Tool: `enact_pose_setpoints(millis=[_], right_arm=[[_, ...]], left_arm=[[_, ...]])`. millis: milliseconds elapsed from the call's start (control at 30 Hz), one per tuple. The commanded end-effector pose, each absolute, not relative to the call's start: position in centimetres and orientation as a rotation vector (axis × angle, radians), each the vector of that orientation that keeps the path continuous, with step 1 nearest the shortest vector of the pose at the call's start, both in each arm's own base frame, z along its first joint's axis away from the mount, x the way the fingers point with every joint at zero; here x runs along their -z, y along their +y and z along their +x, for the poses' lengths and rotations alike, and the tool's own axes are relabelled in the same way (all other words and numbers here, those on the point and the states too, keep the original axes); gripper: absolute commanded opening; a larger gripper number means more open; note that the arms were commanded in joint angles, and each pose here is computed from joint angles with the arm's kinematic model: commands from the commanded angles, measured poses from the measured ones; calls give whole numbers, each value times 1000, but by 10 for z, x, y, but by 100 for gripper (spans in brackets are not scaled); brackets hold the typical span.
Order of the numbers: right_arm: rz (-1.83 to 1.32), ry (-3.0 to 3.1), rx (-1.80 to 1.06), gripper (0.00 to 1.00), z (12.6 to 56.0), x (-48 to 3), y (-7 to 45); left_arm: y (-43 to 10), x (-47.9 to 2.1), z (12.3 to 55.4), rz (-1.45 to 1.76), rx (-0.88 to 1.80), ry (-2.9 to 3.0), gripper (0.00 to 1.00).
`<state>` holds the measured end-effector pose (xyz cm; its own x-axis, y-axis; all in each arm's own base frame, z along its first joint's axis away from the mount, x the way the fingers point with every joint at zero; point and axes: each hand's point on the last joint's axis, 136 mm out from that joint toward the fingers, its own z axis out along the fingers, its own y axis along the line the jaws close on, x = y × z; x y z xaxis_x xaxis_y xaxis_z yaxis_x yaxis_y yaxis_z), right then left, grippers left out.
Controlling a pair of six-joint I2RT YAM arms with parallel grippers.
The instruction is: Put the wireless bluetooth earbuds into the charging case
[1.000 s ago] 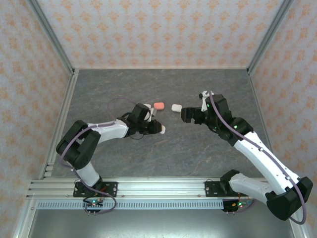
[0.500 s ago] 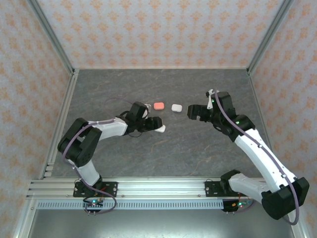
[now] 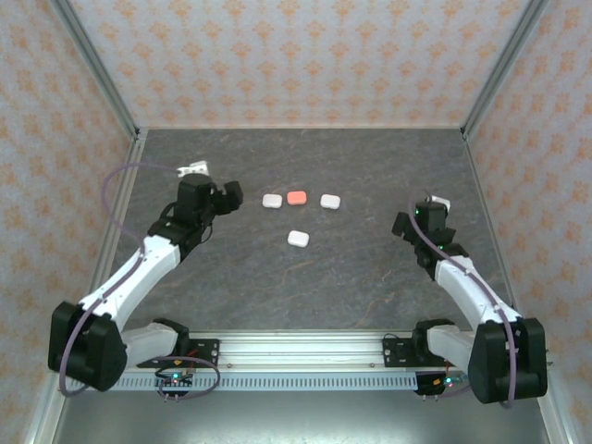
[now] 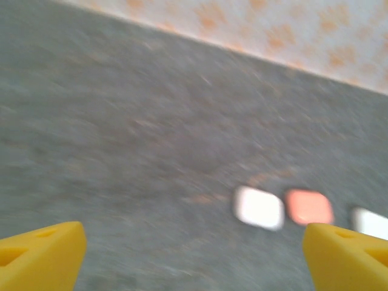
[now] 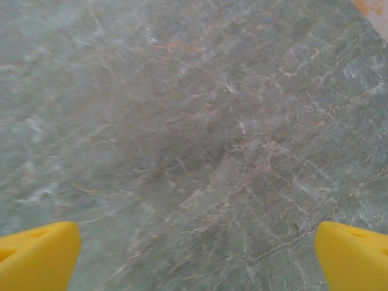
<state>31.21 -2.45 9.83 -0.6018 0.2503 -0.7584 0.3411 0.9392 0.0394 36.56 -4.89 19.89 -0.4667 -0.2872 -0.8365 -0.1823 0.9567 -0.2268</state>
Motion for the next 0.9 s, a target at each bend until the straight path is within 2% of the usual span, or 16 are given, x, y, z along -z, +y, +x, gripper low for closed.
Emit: enact_pose_setpoints(millis=[0, 167, 467, 667, 867], right_arm=[[433, 1933, 184, 99, 346, -132, -40], [339, 1869, 134, 99, 367, -125, -29], [259, 1933, 110, 99, 388, -88, -22], [280, 1965, 36, 99, 395, -88, -26], [275, 1963, 41, 99, 394, -88, -26]], left_arm=[[0, -190, 355, -328, -211, 1974, 92], [23, -163, 347, -309, -335, 2005, 93], [29, -126, 354, -255, -233, 1915, 93], [31, -125, 368, -220, -160, 1867, 93], [28, -94, 388, -182, -122, 1955, 94]])
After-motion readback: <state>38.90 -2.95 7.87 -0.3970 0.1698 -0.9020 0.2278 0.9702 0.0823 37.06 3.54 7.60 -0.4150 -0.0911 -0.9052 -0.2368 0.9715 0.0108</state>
